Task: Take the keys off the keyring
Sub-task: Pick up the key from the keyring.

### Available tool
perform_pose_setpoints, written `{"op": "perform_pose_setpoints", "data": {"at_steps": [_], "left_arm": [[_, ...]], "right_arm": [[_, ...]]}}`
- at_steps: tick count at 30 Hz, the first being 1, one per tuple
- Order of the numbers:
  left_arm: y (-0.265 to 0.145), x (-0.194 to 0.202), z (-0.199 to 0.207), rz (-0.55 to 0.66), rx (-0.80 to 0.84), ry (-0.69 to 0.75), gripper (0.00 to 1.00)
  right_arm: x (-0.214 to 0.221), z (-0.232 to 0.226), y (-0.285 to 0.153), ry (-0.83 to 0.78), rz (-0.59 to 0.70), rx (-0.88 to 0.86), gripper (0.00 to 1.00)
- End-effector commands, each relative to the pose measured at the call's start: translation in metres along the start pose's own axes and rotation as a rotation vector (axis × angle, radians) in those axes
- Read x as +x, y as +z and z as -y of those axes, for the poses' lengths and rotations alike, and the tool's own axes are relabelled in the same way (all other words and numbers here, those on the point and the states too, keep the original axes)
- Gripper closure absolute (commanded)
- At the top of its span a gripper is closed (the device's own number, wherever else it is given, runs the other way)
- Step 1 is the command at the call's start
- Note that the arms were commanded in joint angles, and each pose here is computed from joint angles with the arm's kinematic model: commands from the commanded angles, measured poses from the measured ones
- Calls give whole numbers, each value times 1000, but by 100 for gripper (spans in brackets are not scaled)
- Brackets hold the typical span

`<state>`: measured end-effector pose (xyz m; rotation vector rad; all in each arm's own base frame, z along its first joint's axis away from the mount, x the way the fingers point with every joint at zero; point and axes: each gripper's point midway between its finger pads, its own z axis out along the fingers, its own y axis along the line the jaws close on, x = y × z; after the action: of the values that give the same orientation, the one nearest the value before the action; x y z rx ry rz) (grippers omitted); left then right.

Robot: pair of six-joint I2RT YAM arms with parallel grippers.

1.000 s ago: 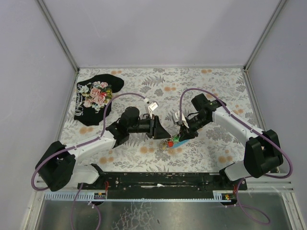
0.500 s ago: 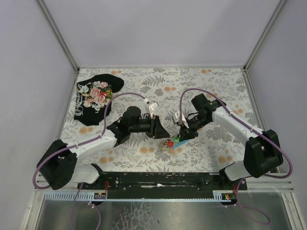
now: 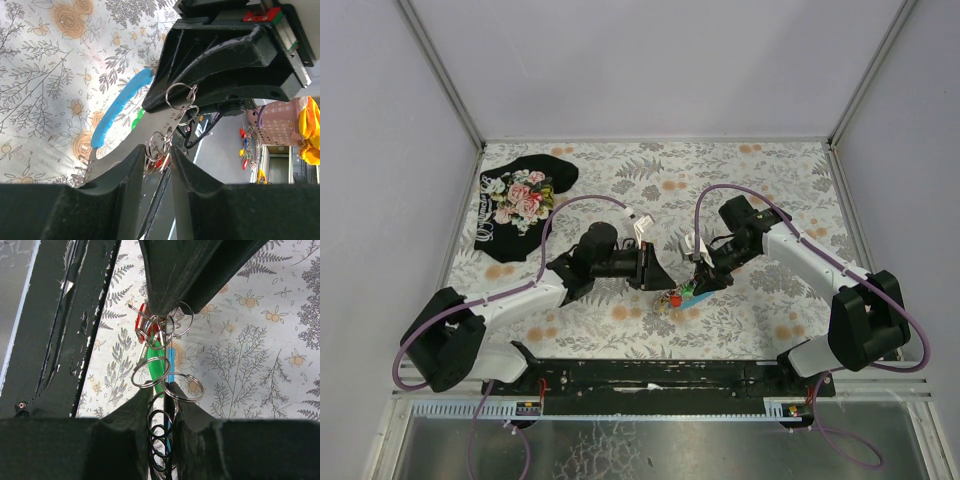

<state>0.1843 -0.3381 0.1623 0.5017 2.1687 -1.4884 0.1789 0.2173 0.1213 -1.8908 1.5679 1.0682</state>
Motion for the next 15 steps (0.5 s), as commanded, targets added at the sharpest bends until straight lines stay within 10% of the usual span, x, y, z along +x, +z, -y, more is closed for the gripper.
{"op": "perform_pose_setpoints", "data": {"at_steps": [1,15], "left_arm": [[-2,-18,32,45,108,48,75],[-2,-19,38,48,128,42,92]], "right_arm": [[-15,-8,-1,-34,52,-20,100],[-18,-9,-1,-33,65,-25,100]]}}
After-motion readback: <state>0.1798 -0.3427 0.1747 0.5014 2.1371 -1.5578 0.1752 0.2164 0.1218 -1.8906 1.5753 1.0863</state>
